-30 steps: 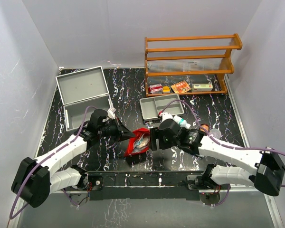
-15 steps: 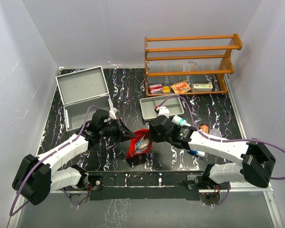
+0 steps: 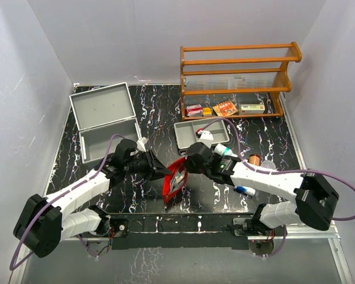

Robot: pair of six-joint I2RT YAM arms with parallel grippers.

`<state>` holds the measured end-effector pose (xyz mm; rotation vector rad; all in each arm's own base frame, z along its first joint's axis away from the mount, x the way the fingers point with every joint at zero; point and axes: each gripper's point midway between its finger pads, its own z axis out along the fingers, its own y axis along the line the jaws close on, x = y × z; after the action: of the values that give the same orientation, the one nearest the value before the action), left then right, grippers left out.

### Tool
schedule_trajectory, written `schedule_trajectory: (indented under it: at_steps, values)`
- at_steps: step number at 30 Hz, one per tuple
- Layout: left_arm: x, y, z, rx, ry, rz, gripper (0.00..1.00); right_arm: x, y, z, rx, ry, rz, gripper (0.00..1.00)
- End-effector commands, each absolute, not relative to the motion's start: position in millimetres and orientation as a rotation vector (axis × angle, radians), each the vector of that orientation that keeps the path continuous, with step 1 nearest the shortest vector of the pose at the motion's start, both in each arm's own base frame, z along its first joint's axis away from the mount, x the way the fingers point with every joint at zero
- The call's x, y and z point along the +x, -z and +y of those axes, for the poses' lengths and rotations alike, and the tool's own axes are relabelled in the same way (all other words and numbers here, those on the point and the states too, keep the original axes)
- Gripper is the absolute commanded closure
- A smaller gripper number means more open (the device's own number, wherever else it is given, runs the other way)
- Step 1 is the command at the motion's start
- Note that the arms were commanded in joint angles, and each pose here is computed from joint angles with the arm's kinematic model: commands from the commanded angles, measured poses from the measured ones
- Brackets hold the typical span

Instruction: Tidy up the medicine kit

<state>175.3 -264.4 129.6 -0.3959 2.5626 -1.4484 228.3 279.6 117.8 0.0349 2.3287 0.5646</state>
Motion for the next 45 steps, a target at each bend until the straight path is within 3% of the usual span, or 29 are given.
schedule_trajectory:
  at_steps: [1, 7, 12, 23, 29, 40, 45]
  values:
    - [166, -135, -264, -0.305, 1.471, 2.529, 0.71, 247, -137, 291, 0.237, -0.611, 2.261, 1.00]
    - [158, -146, -258, -0.080, 1.452, 2.413, 0.42, 250, -124, 271, 0.426, -0.430, 2.320, 1.00]
    - [152, -137, -247, 0.064, 1.331, 2.371, 0.34, 250, -121, 264, 0.520, -0.339, 2.350, 1.00]
    - [157, -138, -234, 0.345, 1.108, 2.155, 0.40, 257, -100, 238, 0.626, -0.257, 2.414, 1.00]
    - [166, -137, -235, 0.368, 1.042, 2.138, 0.51, 256, -96, 238, 0.639, -0.263, 2.432, 1.00]
    - [164, -150, -254, 0.457, 1.114, 2.054, 0.51, 256, -93, 248, 0.672, -0.300, 2.473, 1.00]
    - [163, -138, -259, 0.488, 1.070, 2.110, 0.60, 257, -95, 250, 0.699, -0.314, 2.477, 1.00]
